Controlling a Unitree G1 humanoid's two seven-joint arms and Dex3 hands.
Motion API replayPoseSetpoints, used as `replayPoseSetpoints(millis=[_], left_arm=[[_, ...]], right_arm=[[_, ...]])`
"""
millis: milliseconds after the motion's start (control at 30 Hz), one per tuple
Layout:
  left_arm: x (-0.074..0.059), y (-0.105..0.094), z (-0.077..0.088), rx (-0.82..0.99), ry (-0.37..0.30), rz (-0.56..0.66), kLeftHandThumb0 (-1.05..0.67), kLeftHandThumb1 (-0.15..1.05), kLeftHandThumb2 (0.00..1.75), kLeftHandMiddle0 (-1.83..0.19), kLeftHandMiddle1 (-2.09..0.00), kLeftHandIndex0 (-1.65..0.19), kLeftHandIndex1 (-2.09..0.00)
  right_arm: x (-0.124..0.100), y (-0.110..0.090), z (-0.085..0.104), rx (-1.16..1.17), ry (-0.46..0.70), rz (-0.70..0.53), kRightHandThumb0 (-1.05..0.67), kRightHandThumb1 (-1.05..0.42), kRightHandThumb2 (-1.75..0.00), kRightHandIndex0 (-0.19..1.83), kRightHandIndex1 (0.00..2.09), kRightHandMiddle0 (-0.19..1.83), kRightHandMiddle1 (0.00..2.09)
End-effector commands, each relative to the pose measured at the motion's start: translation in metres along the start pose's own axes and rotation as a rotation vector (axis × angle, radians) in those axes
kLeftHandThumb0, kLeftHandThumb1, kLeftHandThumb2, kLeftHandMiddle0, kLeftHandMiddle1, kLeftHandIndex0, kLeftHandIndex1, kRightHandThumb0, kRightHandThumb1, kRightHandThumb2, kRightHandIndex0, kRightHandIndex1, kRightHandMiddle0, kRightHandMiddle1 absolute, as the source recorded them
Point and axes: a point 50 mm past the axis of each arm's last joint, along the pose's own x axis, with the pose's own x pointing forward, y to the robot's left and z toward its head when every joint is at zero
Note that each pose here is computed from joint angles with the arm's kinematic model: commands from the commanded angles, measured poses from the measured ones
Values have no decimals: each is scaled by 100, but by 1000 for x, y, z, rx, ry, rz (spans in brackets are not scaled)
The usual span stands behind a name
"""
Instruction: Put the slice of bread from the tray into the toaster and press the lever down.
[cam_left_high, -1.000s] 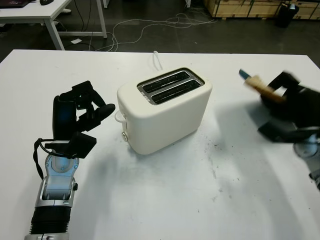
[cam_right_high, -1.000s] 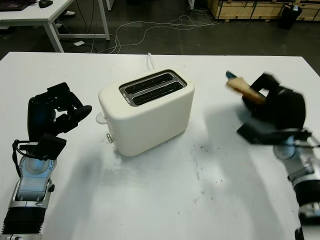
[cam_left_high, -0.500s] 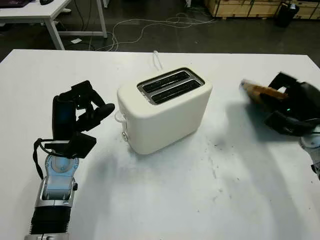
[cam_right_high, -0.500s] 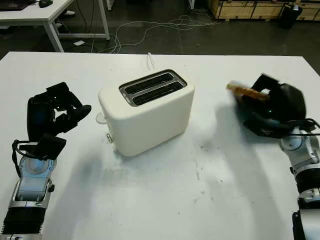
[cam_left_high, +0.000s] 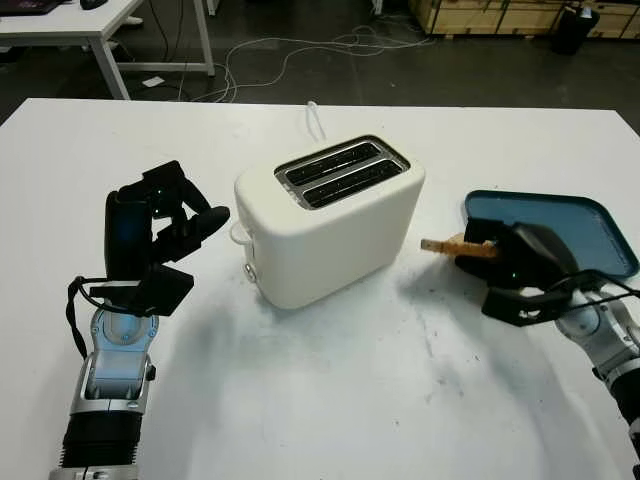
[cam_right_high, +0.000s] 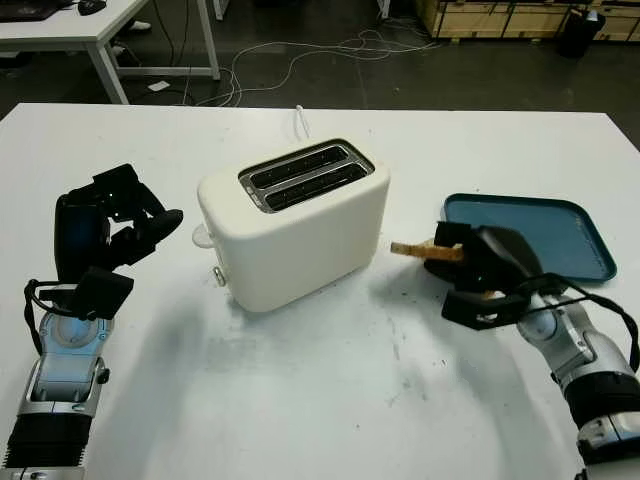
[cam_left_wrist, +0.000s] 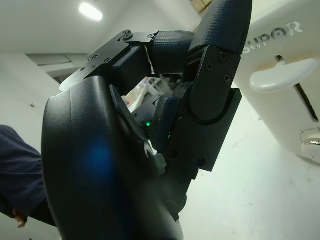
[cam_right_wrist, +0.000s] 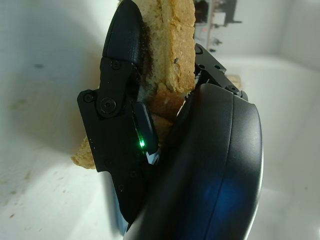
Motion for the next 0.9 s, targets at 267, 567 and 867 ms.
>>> replayPoseSetpoints(millis=[267,567,867], left_arm=[[2,-1,3,-1,-13,9,-88,92,13,-125,-173,-102,-164],[1,-1,2,-7,-19,6,-88,92,13,-126,-173,-103,-163],[1,0,3,0,-15,1,-87,92,13,-125,-173,-102,-164]], right_arm=[[20,-108,-2,-25,-42,-390,-62,-92,-65,92,175,39,175],[30,-199,30,-15,-185,-585,-55,-92,-45,45,175,30,175],[47,-239,81,86,-407,-529,-56,-92,-29,45,175,40,175]])
